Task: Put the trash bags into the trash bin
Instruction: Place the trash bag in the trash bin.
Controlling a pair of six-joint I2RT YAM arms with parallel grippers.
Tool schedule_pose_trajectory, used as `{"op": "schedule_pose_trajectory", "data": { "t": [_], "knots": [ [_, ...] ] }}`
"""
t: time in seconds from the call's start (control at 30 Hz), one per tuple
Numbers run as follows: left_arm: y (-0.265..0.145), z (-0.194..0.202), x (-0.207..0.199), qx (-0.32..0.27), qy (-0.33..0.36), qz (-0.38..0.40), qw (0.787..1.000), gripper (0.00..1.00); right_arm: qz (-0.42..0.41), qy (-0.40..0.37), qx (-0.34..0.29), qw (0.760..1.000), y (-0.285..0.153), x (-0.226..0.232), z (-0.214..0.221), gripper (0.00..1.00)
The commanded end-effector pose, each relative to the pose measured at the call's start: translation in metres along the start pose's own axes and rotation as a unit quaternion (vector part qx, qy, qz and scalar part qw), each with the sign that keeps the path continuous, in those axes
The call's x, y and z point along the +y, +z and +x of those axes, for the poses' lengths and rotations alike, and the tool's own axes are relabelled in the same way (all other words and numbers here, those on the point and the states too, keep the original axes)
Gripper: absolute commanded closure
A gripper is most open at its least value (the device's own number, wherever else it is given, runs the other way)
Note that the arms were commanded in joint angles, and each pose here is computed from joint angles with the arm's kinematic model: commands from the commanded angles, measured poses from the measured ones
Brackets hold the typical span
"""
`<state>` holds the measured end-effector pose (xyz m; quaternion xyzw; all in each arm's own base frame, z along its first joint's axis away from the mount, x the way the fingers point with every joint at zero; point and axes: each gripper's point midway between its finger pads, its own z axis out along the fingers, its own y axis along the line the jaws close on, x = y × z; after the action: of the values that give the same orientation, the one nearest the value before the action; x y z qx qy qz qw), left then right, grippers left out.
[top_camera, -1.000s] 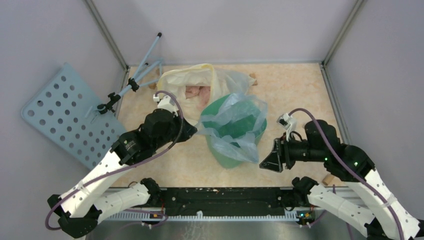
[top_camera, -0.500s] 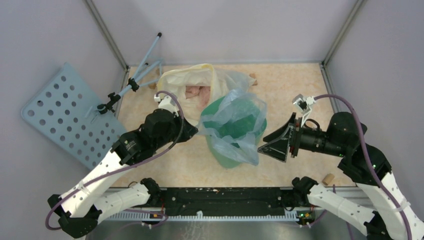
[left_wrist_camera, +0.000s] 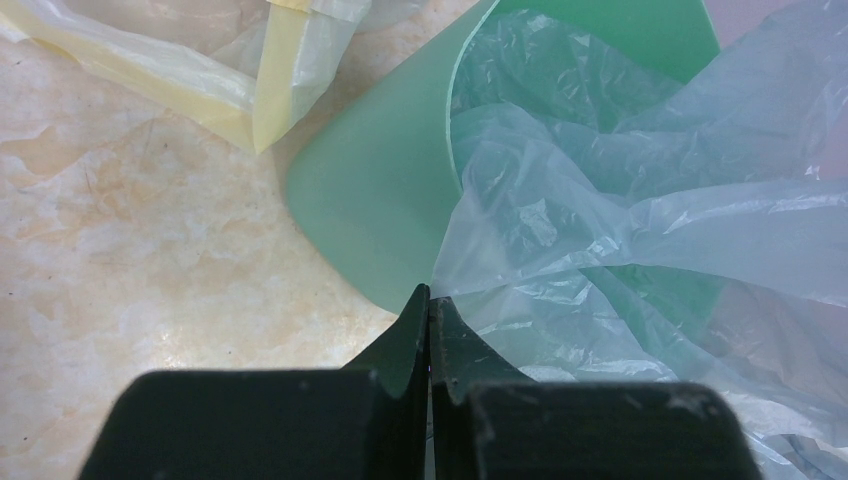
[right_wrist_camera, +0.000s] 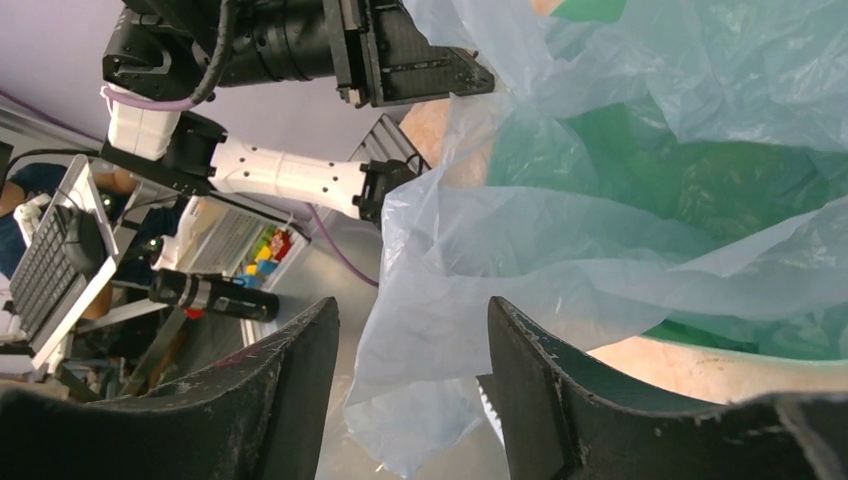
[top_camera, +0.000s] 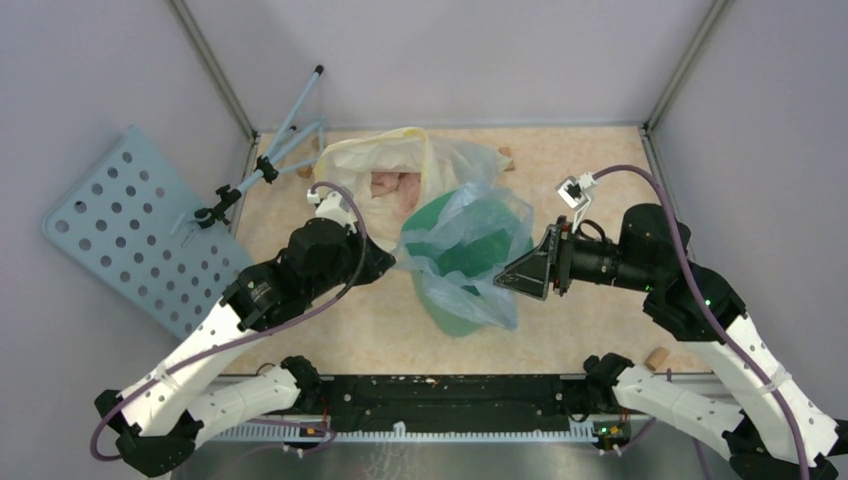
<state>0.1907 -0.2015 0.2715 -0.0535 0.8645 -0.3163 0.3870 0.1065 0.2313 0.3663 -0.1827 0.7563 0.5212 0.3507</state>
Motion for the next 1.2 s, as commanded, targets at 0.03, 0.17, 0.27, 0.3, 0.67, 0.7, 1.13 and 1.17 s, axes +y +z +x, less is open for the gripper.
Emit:
{"op": "schedule_pose_trajectory", "data": {
  "t": [0.03,0.17,0.27,0.3,0.67,0.7,1.13,1.17],
  "knots": [
    [-0.006,-0.011,-0.003,-0.023,0.004,0.01,1.0,1.0,0.001,0.024,0.024,0.999,0.004,-0.004,0.013,0.41],
    [-0.005,-0.009,-0.004,-0.022,0.004,0.014,1.0,1.0,-0.023,0.034,0.022,0.999,0.007,0.003,0.012,0.5],
    [-0.006,-0.009,-0.003,-0.023,0.005,0.015,1.0,1.0,-0.039,0.035,0.025,0.998,0.008,0.008,0.012,0.72],
    [-0.006,-0.009,-0.002,-0.024,0.005,0.013,1.0,1.0,-0.036,0.035,0.021,0.999,0.008,0.007,0.01,0.79],
    [-0.021,-0.015,0.017,-0.043,0.02,-0.024,0.999,1.0,0.205,0.02,0.003,0.979,-0.033,-0.075,0.028,1.0],
    [-0.021,-0.014,0.019,-0.043,0.021,-0.028,0.998,1.0,0.227,0.018,0.002,0.974,-0.038,-0.083,0.03,1.0],
    [-0.007,-0.003,0.013,-0.027,0.018,-0.006,0.999,1.0,0.099,0.004,-0.022,0.995,-0.029,-0.036,0.019,0.37],
    [-0.006,-0.002,0.012,-0.023,0.018,-0.004,1.0,1.0,0.063,0.005,-0.008,0.998,-0.022,-0.025,0.021,0.34]
  ]
}}
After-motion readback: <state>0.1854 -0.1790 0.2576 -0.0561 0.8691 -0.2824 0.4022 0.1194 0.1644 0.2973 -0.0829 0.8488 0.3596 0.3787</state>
